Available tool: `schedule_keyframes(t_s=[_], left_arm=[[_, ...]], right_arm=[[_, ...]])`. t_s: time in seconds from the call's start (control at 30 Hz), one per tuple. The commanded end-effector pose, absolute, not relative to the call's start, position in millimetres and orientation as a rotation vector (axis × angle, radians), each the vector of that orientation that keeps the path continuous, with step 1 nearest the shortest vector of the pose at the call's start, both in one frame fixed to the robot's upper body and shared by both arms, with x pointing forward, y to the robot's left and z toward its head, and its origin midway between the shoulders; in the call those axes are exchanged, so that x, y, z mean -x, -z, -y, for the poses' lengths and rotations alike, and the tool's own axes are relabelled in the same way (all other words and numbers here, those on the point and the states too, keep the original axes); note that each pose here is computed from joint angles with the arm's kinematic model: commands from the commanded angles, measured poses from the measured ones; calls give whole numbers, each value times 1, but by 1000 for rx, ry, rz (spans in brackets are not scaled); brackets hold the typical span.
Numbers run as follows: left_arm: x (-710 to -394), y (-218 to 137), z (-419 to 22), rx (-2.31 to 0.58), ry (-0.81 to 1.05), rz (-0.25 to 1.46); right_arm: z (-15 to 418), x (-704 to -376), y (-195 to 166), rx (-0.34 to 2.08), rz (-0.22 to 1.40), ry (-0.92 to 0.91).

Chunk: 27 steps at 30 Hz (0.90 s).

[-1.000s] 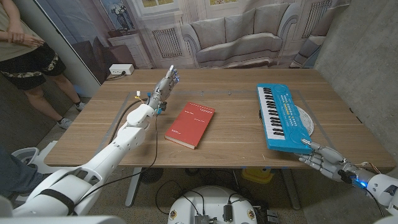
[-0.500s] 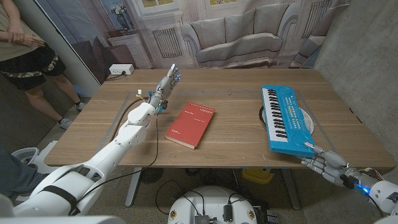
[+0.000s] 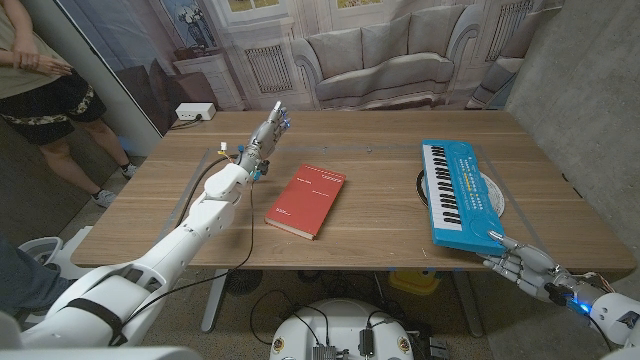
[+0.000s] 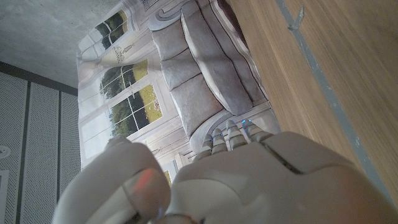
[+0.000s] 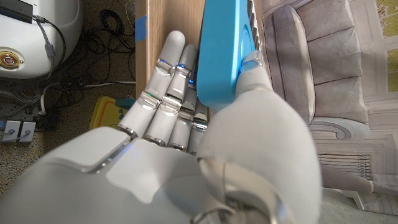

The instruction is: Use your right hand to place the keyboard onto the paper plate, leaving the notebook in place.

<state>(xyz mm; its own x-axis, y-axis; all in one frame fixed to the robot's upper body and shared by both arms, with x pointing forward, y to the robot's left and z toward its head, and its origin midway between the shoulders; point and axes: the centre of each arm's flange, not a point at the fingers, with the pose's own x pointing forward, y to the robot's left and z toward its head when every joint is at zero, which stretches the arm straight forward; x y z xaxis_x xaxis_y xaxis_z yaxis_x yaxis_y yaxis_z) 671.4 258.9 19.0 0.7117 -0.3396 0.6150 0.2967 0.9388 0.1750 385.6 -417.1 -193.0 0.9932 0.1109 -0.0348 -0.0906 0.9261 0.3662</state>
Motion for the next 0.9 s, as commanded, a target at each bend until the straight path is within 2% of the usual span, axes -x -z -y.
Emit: schedule_keyframes(t_s=[0.03, 0.9], left_arm=[[-671, -20, -262, -68, 344, 691], [-678, -26, -256, -76, 361, 686]], right_arm=[[419, -391, 197, -385, -54, -90], [424, -391, 206, -424, -66, -53]])
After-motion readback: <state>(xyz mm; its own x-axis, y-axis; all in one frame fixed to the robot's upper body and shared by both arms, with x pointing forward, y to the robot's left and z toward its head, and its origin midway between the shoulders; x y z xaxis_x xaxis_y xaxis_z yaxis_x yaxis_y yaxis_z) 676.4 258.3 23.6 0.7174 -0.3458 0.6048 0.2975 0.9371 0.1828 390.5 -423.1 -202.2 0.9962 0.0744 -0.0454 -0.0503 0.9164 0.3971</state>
